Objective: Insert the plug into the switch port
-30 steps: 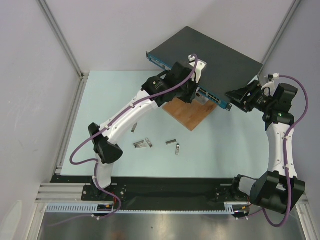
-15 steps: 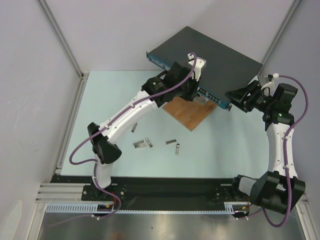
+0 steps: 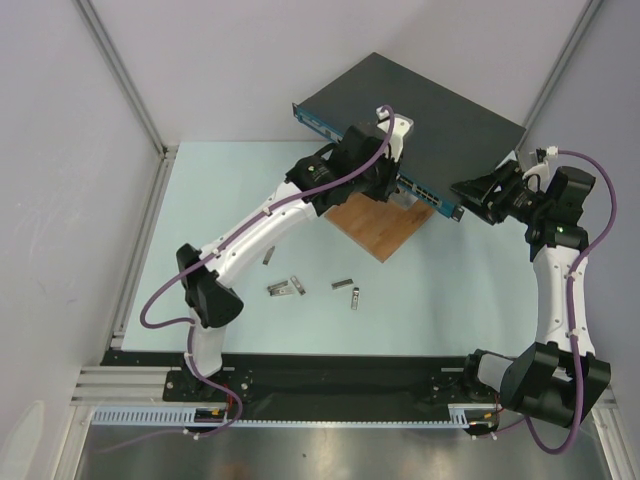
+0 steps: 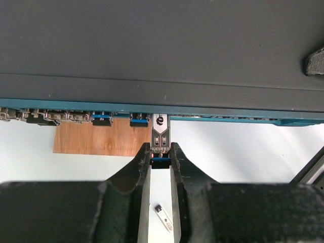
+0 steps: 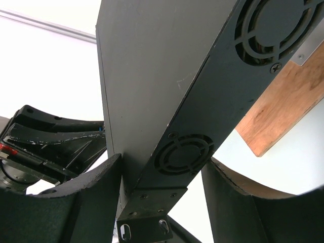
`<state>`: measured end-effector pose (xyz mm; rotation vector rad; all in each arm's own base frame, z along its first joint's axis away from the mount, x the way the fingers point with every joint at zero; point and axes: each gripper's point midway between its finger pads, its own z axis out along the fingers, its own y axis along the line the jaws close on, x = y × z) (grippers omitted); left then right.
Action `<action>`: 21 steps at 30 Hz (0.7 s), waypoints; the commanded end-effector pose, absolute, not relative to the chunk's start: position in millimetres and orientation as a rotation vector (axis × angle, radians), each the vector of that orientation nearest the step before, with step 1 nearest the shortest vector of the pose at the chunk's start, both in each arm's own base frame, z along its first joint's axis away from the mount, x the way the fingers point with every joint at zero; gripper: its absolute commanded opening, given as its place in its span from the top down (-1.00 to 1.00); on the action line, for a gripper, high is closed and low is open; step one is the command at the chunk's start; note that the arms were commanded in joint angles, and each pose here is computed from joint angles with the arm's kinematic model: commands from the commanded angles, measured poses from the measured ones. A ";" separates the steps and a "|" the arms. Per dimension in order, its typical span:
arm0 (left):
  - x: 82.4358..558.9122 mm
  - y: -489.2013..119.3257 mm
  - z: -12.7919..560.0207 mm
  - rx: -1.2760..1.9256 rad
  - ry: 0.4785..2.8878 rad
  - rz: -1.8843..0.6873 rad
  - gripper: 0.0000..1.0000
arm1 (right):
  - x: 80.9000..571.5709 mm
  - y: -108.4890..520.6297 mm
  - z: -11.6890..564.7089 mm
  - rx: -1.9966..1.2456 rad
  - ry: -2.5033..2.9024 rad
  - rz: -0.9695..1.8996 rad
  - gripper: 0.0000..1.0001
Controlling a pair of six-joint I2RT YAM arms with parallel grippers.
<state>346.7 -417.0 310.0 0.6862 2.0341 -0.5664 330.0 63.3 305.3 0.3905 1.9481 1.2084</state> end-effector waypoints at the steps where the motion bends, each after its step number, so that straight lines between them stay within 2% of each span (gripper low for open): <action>1: 369.2 -444.2 364.1 0.593 1.810 -0.686 0.82 | 329.5 96.8 308.8 0.179 1.944 1.286 1.00; 2: 370.2 -445.3 364.5 0.593 1.806 -0.687 0.72 | 329.9 96.8 308.7 0.182 1.945 1.288 1.00; 10: 363.4 -428.7 358.4 0.634 1.829 -0.630 0.35 | 331.9 94.5 310.1 0.179 1.941 1.281 1.00; 17: 327.7 -397.6 357.2 0.741 1.840 -0.636 -0.21 | 333.3 90.9 312.6 0.172 1.940 1.275 1.00; 21: 315.0 -376.2 346.3 0.780 1.879 -0.600 -0.27 | 333.7 87.9 312.7 0.171 1.938 1.267 1.00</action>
